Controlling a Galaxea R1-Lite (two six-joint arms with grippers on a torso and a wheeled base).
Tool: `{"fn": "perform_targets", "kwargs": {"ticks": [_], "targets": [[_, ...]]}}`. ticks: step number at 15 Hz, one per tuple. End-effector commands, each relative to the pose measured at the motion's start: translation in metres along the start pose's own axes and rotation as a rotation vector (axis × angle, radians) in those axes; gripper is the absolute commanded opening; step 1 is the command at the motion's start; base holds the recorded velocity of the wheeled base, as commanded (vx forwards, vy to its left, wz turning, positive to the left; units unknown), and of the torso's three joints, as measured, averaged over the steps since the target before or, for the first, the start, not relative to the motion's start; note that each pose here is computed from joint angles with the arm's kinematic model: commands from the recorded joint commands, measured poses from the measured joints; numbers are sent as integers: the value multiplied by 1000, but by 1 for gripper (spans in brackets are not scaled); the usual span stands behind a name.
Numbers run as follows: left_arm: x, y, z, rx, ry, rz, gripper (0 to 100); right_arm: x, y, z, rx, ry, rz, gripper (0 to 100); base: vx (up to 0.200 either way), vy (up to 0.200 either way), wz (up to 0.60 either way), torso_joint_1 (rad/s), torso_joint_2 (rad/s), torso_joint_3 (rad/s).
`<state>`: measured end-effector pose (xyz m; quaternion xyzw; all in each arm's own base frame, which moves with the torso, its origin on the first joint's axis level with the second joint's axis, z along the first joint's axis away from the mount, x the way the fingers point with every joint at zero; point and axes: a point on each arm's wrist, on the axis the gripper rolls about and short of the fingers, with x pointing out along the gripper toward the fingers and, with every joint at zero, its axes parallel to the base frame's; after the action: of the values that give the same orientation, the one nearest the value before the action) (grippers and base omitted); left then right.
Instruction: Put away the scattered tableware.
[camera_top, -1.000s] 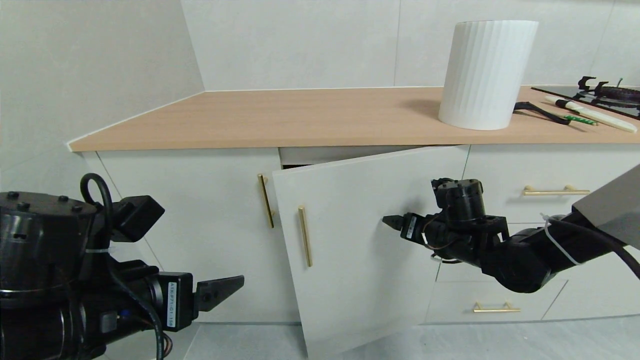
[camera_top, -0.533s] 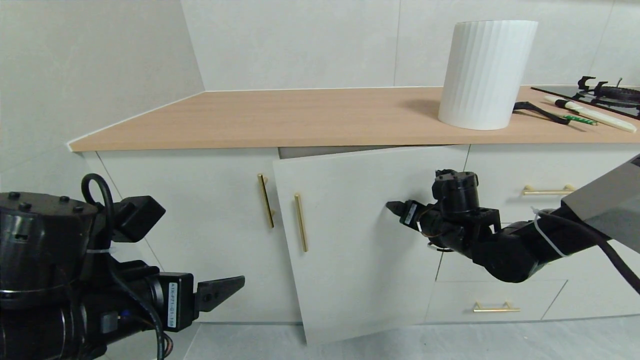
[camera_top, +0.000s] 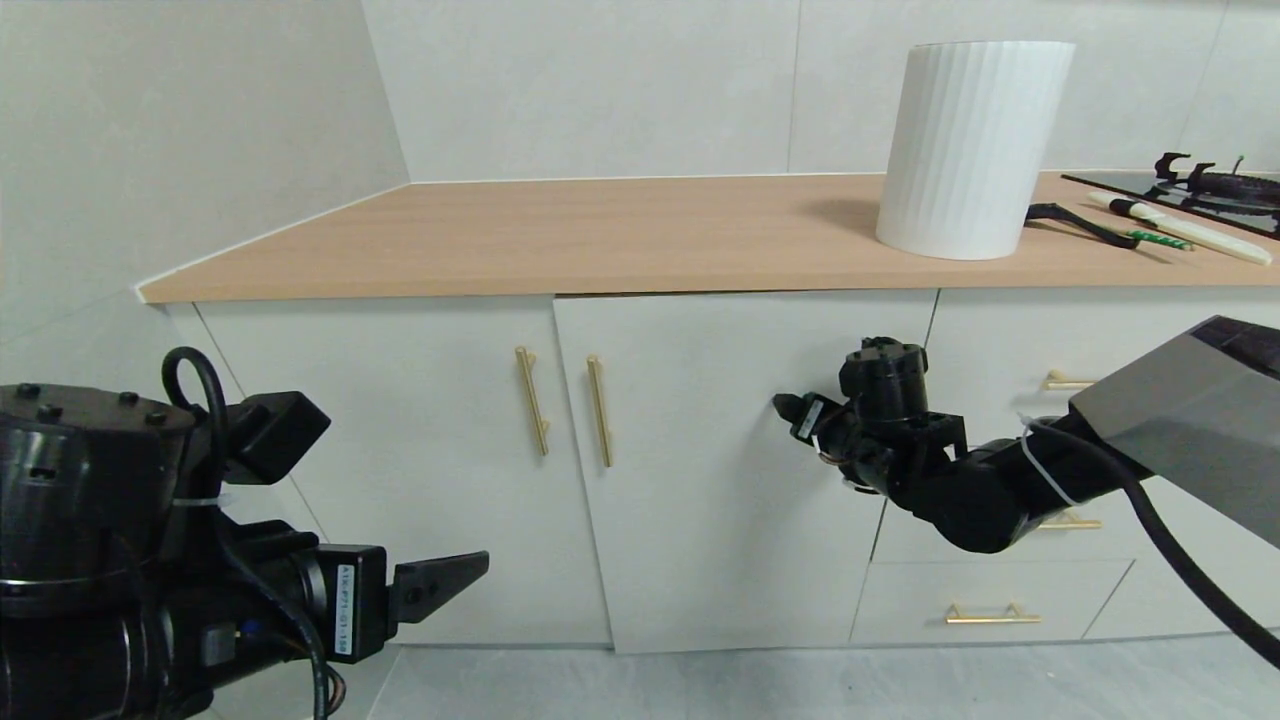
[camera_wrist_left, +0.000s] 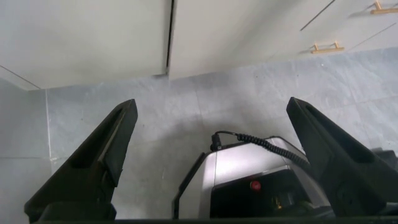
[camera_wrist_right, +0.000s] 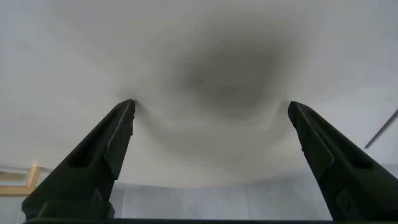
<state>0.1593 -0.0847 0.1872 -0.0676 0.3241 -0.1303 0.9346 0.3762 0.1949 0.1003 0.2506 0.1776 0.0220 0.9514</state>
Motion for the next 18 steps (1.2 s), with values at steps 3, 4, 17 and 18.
{"fn": "perform_targets", "kwargs": {"ticks": [3, 4, 17, 18], "targets": [[0, 0, 0, -1, 1, 2, 100, 6, -2, -2, 2, -3, -9, 100, 0, 0, 0, 0, 0, 0], [0, 0, 0, -1, 1, 2, 100, 6, -1, -1, 3, -8, -13, 100, 0, 0, 0, 0, 0, 0], [0, 0, 0, -1, -2, 1, 100, -81, -16, 18, -19, 297, 302, 100, 0, 0, 0, 0, 0, 0], [-1, 0, 0, -2, -4, 2, 100, -88, -17, 24, -18, 295, 320, 100, 0, 0, 0, 0, 0, 0]]}}
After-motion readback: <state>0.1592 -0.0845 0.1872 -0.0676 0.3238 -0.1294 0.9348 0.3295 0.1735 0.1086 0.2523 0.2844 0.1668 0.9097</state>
